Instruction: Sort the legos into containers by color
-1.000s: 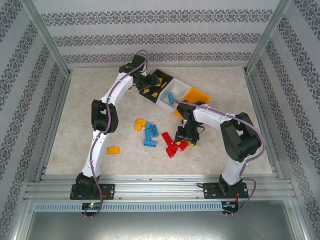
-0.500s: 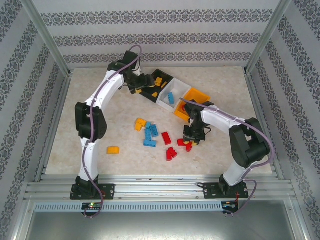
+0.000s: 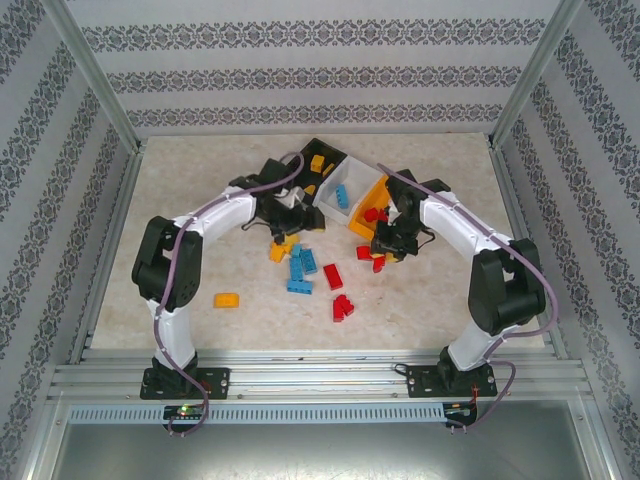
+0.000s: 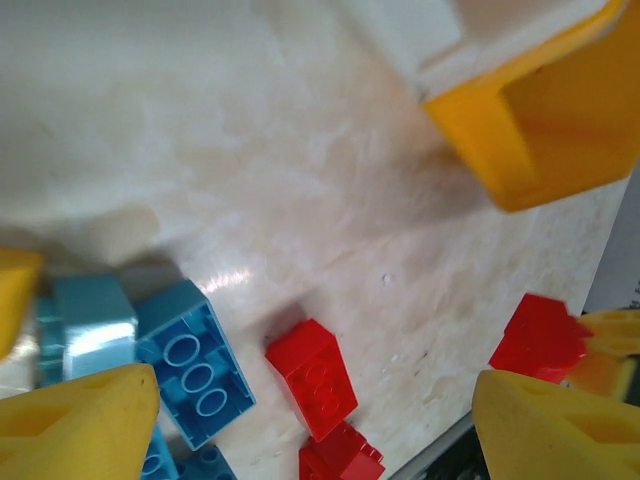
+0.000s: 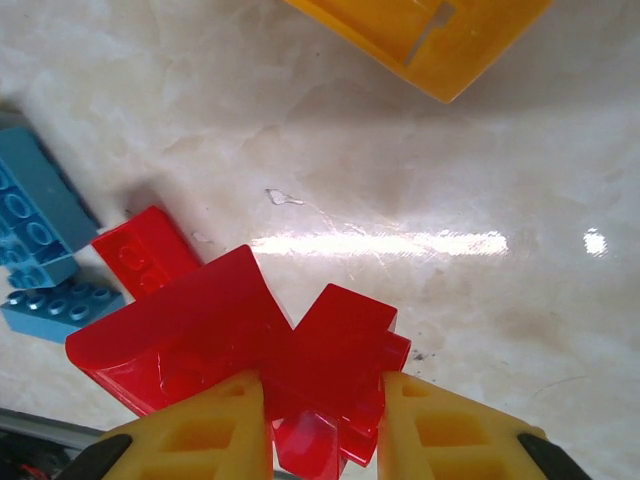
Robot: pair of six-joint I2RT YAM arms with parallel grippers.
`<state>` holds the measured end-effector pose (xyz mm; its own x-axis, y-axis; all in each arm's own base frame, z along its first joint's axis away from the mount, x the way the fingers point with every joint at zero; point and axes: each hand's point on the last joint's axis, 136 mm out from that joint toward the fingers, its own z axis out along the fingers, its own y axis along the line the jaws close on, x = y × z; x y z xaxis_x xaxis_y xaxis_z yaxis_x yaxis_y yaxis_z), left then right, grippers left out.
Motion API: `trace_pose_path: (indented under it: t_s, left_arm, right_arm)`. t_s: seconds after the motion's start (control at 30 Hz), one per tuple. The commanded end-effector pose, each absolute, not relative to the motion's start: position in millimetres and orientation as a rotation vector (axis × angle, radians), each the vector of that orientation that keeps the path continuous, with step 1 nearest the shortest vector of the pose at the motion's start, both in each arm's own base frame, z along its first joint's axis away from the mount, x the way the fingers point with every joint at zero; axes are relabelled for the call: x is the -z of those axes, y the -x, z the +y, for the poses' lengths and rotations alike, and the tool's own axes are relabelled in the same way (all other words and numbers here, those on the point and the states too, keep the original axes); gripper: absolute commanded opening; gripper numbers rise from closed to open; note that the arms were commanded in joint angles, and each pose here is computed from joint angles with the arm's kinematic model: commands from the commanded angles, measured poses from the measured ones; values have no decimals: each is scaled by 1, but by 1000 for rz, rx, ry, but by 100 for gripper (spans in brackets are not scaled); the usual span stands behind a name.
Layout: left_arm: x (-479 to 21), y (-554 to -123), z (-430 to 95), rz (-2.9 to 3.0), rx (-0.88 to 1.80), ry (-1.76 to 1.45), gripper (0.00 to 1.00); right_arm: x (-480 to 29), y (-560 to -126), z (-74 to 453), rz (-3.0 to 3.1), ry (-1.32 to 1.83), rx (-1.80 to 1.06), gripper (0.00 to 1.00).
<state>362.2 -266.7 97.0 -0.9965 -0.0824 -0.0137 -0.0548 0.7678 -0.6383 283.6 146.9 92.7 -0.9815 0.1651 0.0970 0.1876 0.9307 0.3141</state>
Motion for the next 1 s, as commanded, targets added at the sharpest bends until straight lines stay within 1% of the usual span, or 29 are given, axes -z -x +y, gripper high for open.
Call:
trace_pose_path:
  t_s: [0.0,0.13,0.2,0.27,0.33,0.37,0.5,0.77,0.87,0.97]
  left_arm:
    - [-114,-371,-282,2819,1158,107,83]
    - [-111,-367,-279,2854,1118,86,83]
    - [-112,-366,-276,2868,1094,73,83]
    - [-114,-364,-275,2874,1081,62,83]
    - [-113,-363,-273,2880,1069,65,83]
    - [-113,-362,-273,2879,1067,67,83]
    - [-111,-360,-271,2886,1062,74,83]
    - [-112,-356,-268,2895,1042,53,84]
    - [-111,-353,-266,2901,1038,50,84]
    - [-112,-349,-263,2906,1024,40,84]
  right_arm:
    - [-67,-279,135,-2986,249,373,27]
    - [-43,-279,136,-2960,257,362,30]
    - [-38,-278,137,-2950,251,352,36]
    - [-38,-276,136,-2959,242,336,47]
    - [-39,-272,134,-2969,227,316,52]
    - [-38,-270,132,-2969,222,307,53]
    - [-32,-263,128,-2958,221,279,53]
    - [-19,-255,125,-2930,227,256,50]
    - [-12,-256,127,-2920,217,247,47]
    - [-6,-256,129,-2911,208,231,41]
